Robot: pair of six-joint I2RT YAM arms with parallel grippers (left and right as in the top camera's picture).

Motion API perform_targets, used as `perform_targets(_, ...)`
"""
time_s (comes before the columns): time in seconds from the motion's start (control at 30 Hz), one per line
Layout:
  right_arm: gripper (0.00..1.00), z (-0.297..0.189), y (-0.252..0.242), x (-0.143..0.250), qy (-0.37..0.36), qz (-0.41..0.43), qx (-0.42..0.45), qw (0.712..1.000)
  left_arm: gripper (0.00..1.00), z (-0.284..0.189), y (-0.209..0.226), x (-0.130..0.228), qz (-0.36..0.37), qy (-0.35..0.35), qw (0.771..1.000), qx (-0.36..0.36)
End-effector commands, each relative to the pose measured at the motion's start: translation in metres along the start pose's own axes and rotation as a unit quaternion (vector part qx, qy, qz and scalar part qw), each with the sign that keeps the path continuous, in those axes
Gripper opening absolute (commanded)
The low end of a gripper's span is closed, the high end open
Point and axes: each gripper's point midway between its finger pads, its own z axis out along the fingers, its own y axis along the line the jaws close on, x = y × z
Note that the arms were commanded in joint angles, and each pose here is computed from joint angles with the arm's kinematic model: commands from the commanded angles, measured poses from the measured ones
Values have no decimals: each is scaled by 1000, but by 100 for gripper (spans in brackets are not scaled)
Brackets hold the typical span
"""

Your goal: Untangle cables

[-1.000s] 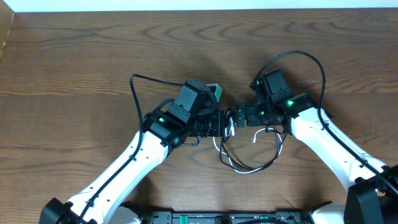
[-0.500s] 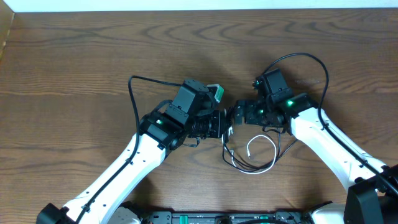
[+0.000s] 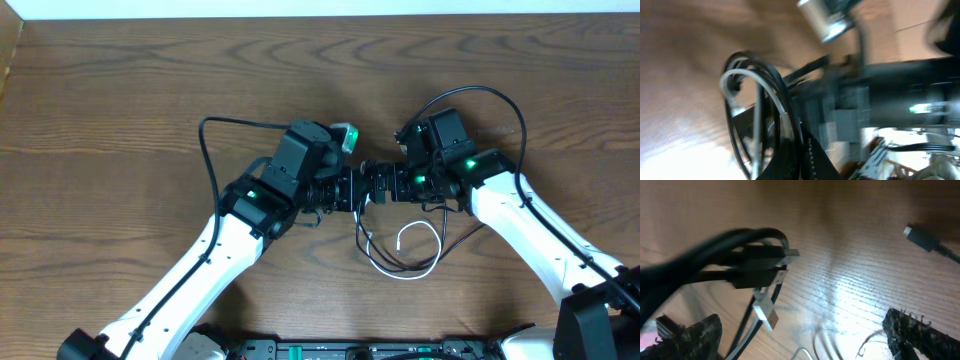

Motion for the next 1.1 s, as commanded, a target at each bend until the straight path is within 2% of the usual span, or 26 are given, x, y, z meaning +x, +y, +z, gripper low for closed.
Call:
perform_targets(0.0, 99, -3, 22, -1, -3, -13, -35, 999, 8, -18, -43, -4, 24, -11, 997, 75)
perform_targets(0.13, 99, -3, 6, -15, -37, 7, 12, 999, 8, -30, -51, -7, 34, -25, 995, 85)
perform_targets(0.33, 99, -15, -48, -29, -99, 67, 163, 979, 8, -48, -59, -8, 57, -49, 993, 88)
perform_targets(0.6, 99, -48, -112, -12, -106, 92, 339, 930, 8, -81, -1, -23, 34, -102, 994, -33)
perform_targets(0.8, 99, -71, -142, -8, -112, 118, 403, 901, 8, -113, 44, -44, -6, -147, 985, -85)
perform_targets(1.07, 99, -81, -163, -7, -109, 163, 399, 896, 8, -135, 86, -51, -39, -164, 976, -136)
